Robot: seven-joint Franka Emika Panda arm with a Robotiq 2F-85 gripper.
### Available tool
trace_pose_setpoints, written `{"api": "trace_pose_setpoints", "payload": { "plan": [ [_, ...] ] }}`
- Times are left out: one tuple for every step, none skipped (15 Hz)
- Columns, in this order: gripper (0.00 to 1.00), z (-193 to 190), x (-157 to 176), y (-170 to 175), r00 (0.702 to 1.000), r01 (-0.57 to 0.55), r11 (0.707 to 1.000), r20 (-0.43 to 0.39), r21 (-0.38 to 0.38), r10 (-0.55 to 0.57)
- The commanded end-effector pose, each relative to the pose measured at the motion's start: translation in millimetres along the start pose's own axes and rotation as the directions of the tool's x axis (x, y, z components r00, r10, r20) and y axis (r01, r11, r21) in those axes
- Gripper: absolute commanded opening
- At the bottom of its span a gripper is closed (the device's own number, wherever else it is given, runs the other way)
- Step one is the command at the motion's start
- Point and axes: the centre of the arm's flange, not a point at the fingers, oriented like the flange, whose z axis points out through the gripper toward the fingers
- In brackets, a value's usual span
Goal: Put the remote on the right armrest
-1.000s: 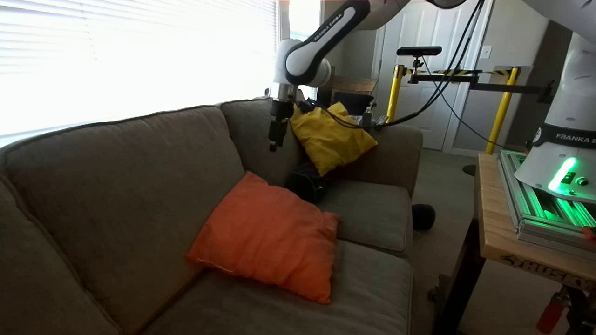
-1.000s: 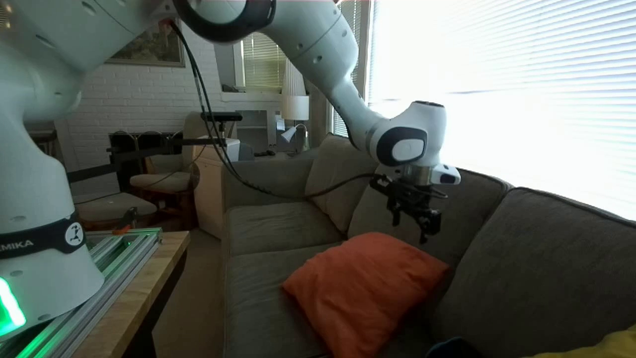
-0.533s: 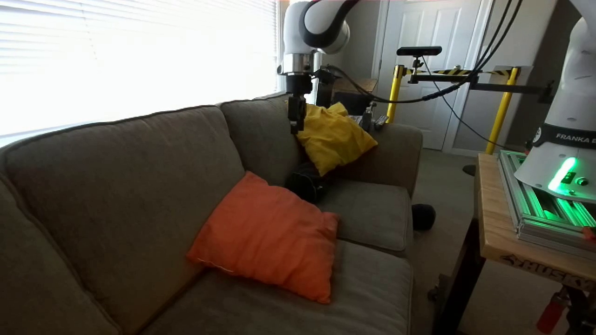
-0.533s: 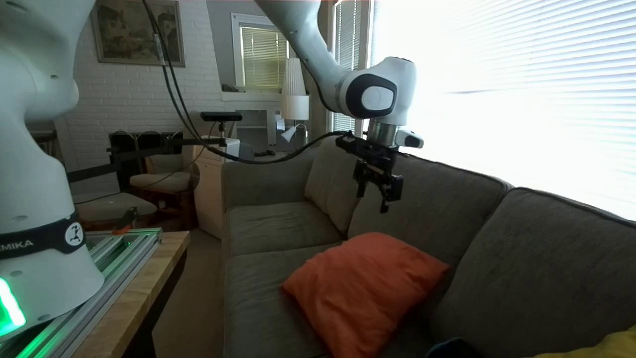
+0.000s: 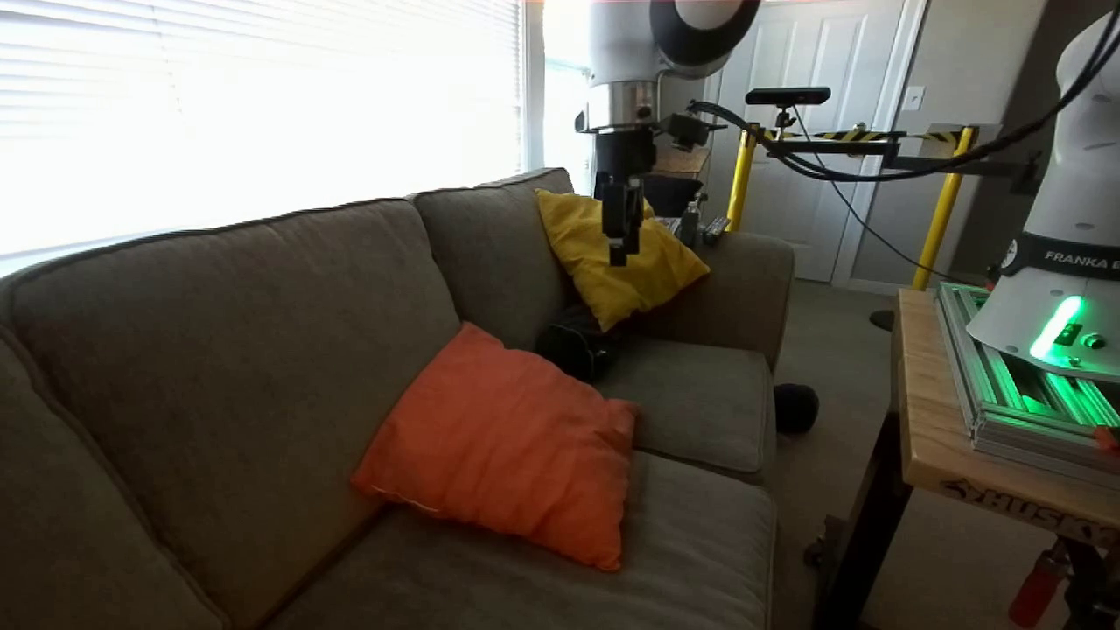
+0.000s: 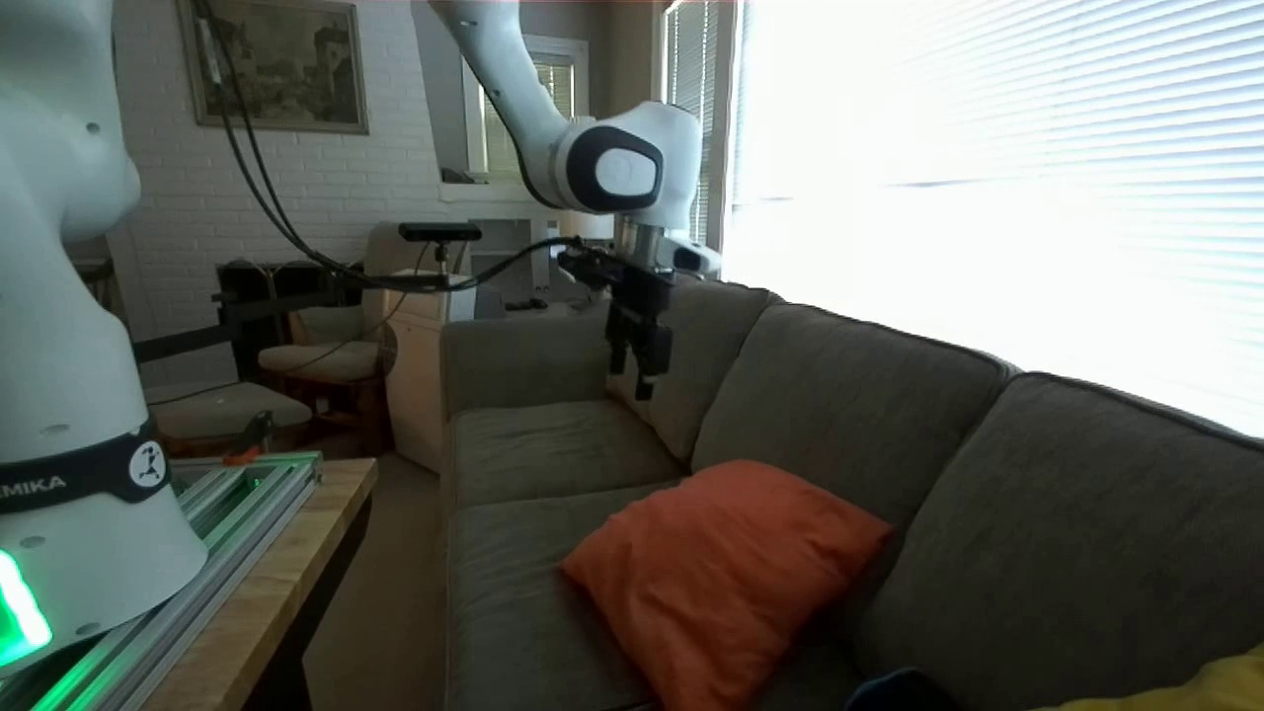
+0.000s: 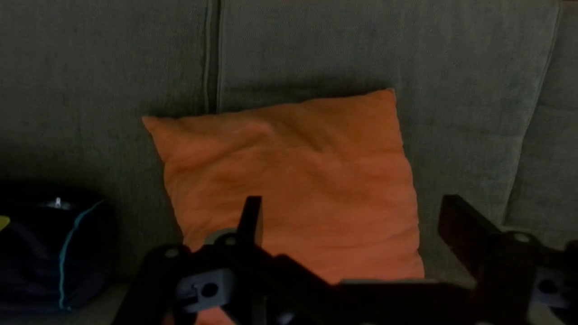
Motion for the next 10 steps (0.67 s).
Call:
{"api": "trace_pose_setpoints", "payload": {
  "plan": [
    [1.0, -6.8, -89.5, -16.4, 0.993, -0.107, 0.994, -0.051, -0.012, 0.106],
    [1.0, -6.6, -106.3, -13.2, 0.986, -0.146, 0.989, -0.082, -0.014, 0.144],
    [1.0, -8.8, -115.7, -9.8, 0.974, -0.197, 0.98, -0.117, -0.017, 0.194],
    [1.0, 2.1, -61.7, -16.5, 0.992, -0.115, 0.993, -0.054, -0.018, 0.114],
    [1.0, 1.0, -74.8, -14.7, 0.987, -0.143, 0.99, -0.075, -0.018, 0.142],
    [1.0, -0.7, -84.1, -12.3, 0.984, -0.158, 0.987, -0.086, -0.02, 0.156],
    [1.0, -2.6, -89.9, -10.2, 0.982, -0.166, 0.986, -0.093, -0.021, 0.164],
    [1.0, -4.1, -92.5, -9.0, 0.981, -0.17, 0.985, -0.096, -0.022, 0.167],
    [1.0, -5.2, -92.8, -8.5, 0.981, -0.172, 0.985, -0.099, -0.022, 0.169],
    [1.0, -5.4, -92.8, -8.4, 0.981, -0.172, 0.985, -0.099, -0.022, 0.169]
  ]
}}
